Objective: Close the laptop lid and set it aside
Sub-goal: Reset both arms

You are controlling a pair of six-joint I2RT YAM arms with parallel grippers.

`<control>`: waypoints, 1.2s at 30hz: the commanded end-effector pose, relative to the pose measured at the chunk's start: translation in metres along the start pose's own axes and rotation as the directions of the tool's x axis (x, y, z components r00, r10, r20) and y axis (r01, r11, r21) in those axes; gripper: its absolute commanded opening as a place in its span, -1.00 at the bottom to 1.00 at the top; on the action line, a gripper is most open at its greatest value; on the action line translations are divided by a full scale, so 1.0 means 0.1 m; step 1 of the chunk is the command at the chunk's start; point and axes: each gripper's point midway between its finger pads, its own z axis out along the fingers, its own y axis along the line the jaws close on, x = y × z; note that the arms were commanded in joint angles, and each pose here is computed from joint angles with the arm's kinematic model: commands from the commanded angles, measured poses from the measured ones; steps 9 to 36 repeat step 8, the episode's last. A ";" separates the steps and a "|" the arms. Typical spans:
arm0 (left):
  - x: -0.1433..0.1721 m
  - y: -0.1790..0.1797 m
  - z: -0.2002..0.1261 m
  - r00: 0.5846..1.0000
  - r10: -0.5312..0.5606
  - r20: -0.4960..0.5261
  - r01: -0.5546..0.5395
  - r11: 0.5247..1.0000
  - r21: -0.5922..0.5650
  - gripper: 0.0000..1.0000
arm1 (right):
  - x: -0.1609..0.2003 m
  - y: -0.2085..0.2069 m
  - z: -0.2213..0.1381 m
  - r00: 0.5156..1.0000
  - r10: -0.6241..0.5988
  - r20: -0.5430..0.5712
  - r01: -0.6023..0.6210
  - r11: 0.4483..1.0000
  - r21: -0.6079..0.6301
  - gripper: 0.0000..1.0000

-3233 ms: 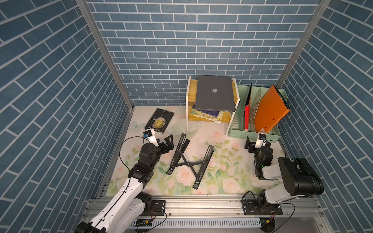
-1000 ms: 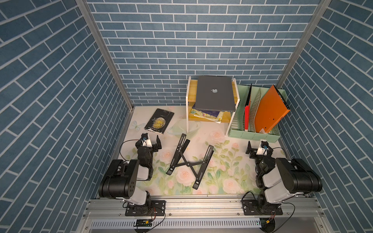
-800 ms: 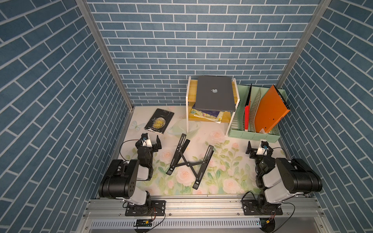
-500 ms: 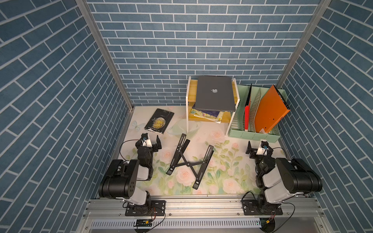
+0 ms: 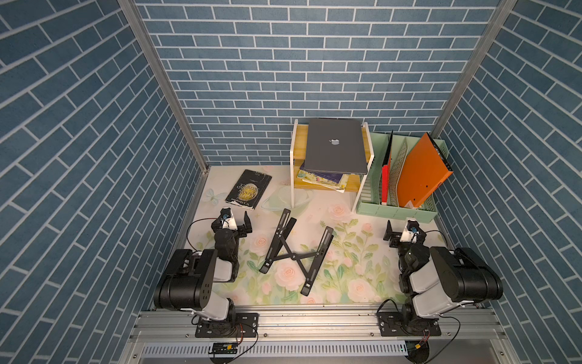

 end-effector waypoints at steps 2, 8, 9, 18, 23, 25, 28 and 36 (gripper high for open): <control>-0.09 -0.02 0.02 1.000 -0.004 0.030 0.003 1.000 0.007 1.00 | -0.36 -0.05 -0.18 0.987 0.012 0.163 -0.016 1.000 0.019 0.99; -0.09 -0.02 0.02 0.999 -0.005 0.031 0.005 1.000 0.007 1.00 | -0.36 -0.06 -0.18 0.987 0.015 0.163 -0.019 1.000 0.022 0.99; -0.09 -0.02 0.02 0.999 -0.005 0.031 0.005 1.000 0.007 1.00 | -0.36 -0.06 -0.18 0.987 0.015 0.163 -0.019 1.000 0.022 0.99; -0.09 -0.02 0.02 0.999 -0.005 0.031 0.005 1.000 0.007 1.00 | -0.36 -0.06 -0.18 0.987 0.015 0.163 -0.019 1.000 0.022 0.99; -0.09 -0.02 0.02 0.999 -0.005 0.031 0.005 1.000 0.007 1.00 | -0.36 -0.06 -0.18 0.987 0.015 0.163 -0.019 1.000 0.022 0.99; -0.09 -0.02 0.02 0.999 -0.005 0.031 0.005 1.000 0.007 1.00 | -0.36 -0.06 -0.18 0.987 0.015 0.163 -0.019 1.000 0.022 0.99; -0.09 -0.02 0.02 0.999 -0.005 0.031 0.005 1.000 0.007 1.00 | -0.36 -0.06 -0.18 0.987 0.015 0.163 -0.019 1.000 0.022 0.99; -0.09 -0.02 0.02 0.999 -0.005 0.031 0.005 1.000 0.007 1.00 | -0.36 -0.06 -0.18 0.987 0.015 0.163 -0.019 1.000 0.022 0.99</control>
